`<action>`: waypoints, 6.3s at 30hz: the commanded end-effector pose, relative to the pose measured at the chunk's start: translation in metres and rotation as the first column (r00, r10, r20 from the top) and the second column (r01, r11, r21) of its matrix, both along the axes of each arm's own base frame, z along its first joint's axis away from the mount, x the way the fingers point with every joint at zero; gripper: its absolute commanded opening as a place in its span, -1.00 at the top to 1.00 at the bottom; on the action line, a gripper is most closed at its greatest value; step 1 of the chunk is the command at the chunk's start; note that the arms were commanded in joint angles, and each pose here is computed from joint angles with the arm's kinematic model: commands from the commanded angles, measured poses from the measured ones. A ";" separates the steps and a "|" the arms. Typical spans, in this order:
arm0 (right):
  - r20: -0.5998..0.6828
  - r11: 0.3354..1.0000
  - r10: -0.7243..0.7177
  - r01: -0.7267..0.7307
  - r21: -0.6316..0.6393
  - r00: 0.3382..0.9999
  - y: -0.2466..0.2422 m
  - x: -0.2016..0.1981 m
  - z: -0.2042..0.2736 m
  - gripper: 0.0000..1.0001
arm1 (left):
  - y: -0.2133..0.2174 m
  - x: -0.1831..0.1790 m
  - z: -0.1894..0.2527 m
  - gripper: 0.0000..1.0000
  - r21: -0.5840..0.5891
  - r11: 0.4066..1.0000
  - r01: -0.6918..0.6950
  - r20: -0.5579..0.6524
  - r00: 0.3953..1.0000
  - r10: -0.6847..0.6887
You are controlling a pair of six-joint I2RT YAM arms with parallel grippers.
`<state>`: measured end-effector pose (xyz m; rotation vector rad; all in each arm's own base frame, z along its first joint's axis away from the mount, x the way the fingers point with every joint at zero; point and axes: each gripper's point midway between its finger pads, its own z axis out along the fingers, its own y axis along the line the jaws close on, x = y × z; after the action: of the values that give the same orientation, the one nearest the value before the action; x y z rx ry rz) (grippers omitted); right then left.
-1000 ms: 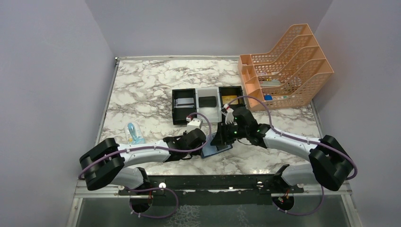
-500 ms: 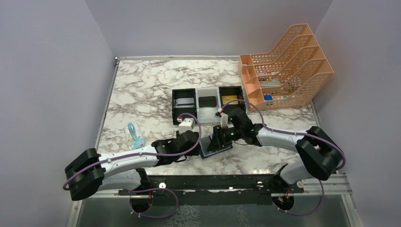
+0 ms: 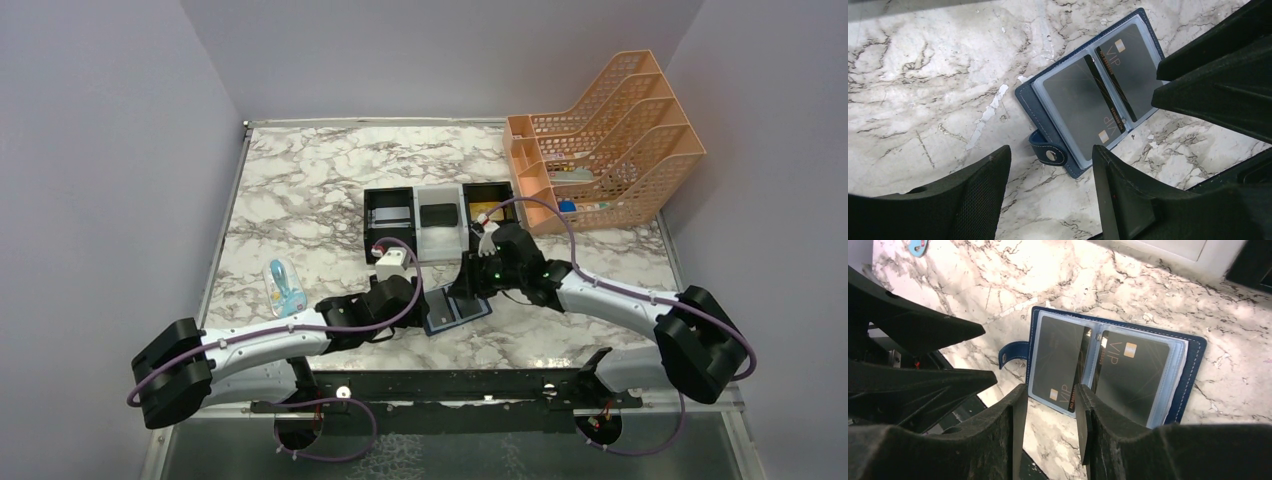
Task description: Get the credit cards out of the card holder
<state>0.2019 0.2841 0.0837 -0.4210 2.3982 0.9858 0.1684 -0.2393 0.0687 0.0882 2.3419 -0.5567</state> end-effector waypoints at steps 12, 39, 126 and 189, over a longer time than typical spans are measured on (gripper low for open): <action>-0.054 0.998 0.057 -0.057 -0.005 0.997 0.013 0.000 -0.025 0.33 | -0.034 -0.023 0.011 -0.08 -0.130 0.985 0.111 -0.086 0.989 -0.123; -0.254 0.981 0.045 0.005 0.191 0.966 0.003 -0.056 -0.036 0.73 | -0.043 -0.011 -0.017 0.19 -0.004 0.999 0.045 -0.035 0.998 -0.046; -0.201 0.996 0.085 -0.078 0.045 0.976 0.003 -0.030 -0.050 0.96 | -0.027 -0.003 -0.003 0.39 0.150 0.988 0.034 0.019 0.999 -0.037; -0.199 0.991 0.120 -0.104 0.089 0.973 0.008 -0.033 -0.046 0.52 | -0.023 -0.020 -0.058 0.47 0.139 0.987 0.081 -0.098 0.993 -0.068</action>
<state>0.1644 0.2790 0.0285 -0.3815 2.5810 1.1407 0.1601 -0.2733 0.0255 0.1717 2.4044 -0.4878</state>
